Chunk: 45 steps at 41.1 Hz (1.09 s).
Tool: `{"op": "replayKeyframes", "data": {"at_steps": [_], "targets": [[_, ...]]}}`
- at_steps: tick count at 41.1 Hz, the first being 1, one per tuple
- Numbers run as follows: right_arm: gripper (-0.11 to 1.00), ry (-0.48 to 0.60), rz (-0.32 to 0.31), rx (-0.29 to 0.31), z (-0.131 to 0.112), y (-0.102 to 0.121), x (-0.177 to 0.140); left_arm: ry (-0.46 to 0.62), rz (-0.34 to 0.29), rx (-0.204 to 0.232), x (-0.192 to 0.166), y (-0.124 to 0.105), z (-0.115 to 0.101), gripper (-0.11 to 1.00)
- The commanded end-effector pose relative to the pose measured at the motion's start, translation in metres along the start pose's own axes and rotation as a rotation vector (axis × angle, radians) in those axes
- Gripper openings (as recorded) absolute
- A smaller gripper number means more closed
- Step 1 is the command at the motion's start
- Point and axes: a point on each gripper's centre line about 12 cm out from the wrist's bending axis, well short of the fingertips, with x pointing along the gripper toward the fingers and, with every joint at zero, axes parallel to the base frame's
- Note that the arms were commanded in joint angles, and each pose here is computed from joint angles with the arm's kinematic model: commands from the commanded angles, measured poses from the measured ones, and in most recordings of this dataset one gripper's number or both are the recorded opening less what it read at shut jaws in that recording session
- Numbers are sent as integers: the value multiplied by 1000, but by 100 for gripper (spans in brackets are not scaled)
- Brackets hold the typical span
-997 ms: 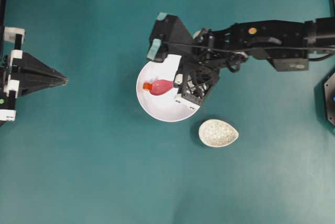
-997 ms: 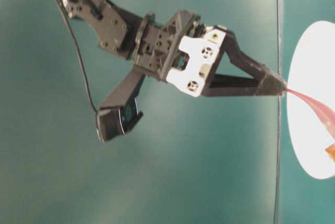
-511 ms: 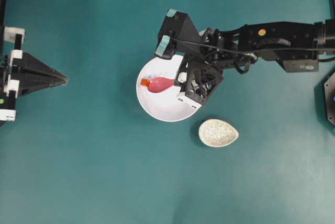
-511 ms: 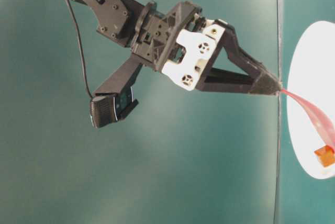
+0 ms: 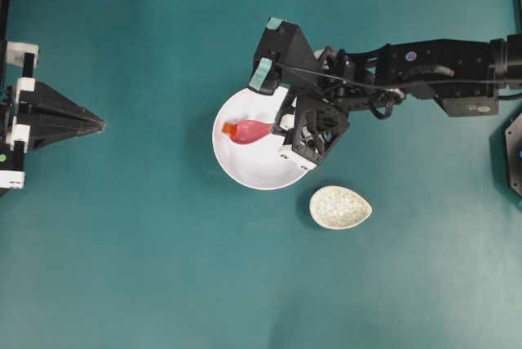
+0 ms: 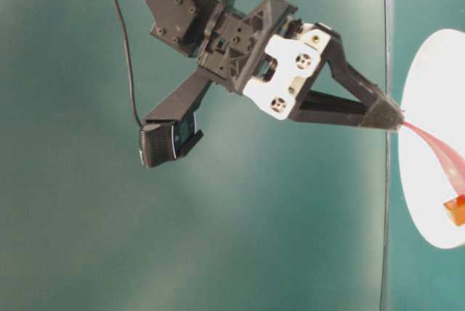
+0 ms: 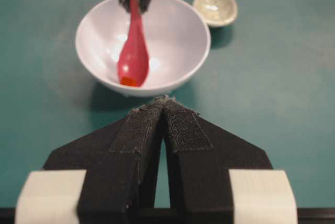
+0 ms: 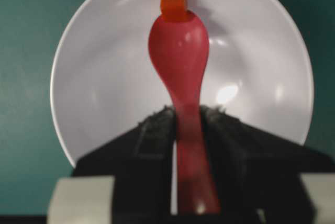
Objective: Grip the spoon and scoop the red block from the bowl with right arm.
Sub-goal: 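Lift the spoon carrying the red cube up out of the bowl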
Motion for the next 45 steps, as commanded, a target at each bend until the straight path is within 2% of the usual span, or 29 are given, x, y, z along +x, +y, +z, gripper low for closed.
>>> {"op": "replayKeyframes", "data": {"at_steps": [1,20,31,45], "targets": [[25,-64,20,-5,10,5,-13,-29,-1,2,-1,0,11,0],[25,-131,34,18,-6,-1,-21,-31,-2,0,-1,0,11,0],[25,-274,68,29,-18,-3,-39,-31,-1,2,-1,0,11,0],[25,-450,100,17,-13,-2,-54,-32,-3,2,-1,-1,11,0]]}}
